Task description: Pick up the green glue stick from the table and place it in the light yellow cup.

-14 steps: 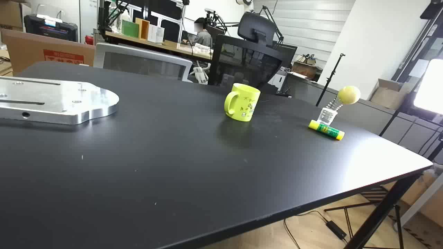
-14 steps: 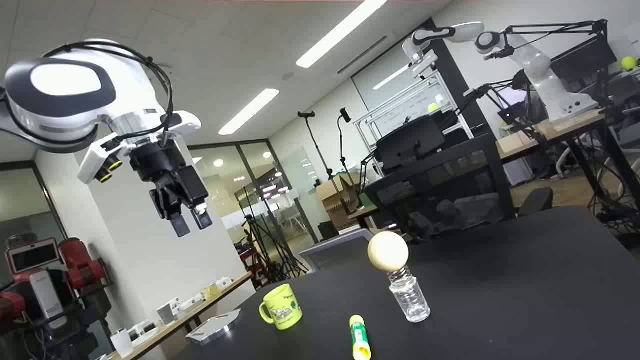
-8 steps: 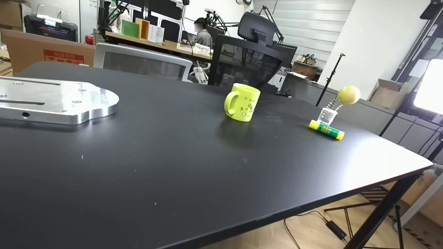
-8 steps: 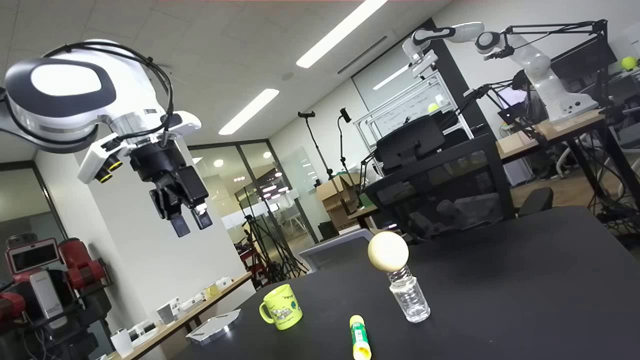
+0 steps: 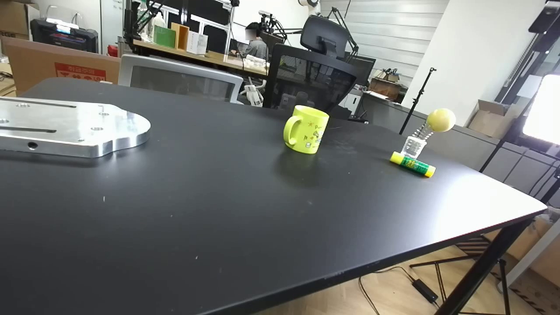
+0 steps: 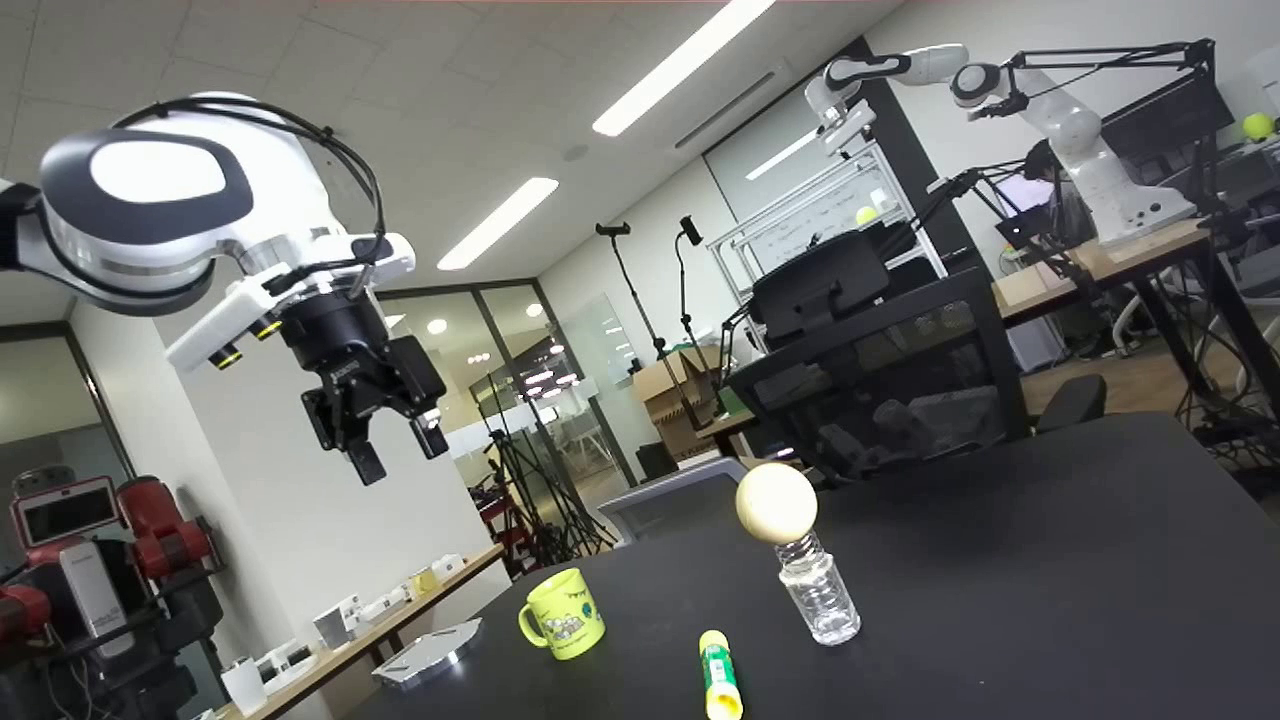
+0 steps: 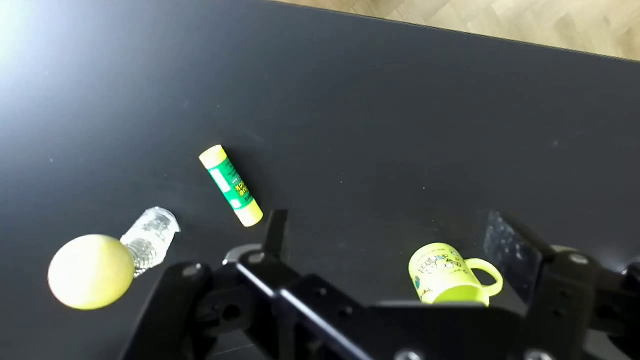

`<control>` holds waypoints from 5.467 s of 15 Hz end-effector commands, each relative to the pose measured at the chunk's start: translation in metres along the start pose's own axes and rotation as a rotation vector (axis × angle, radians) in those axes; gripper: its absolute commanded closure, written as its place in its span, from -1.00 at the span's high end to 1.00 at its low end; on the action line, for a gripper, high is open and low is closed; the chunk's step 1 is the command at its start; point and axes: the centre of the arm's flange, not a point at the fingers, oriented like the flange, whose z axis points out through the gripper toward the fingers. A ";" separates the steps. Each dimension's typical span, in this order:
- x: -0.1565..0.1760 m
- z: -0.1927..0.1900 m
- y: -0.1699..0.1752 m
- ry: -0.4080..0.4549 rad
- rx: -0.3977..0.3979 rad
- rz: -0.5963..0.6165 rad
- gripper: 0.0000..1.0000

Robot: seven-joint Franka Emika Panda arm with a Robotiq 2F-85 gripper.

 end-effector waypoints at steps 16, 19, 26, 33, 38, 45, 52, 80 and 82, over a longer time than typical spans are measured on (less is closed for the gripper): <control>0.187 0.133 0.047 -0.073 -0.097 -0.383 1.00; 0.190 0.139 0.049 -0.068 -0.079 -0.371 1.00; 0.170 0.218 0.075 -0.085 -0.107 -0.350 1.00; 0.152 0.270 0.093 -0.090 -0.107 -0.336 1.00; 0.143 0.290 0.096 -0.113 -0.090 -0.325 1.00; 0.135 0.307 0.100 -0.150 -0.091 -0.327 1.00; 0.128 0.317 0.104 -0.169 -0.091 -0.322 0.06; 0.270 0.208 0.050 -0.471 0.236 0.528 -0.81; 0.288 0.208 0.046 -0.466 0.263 0.555 -0.81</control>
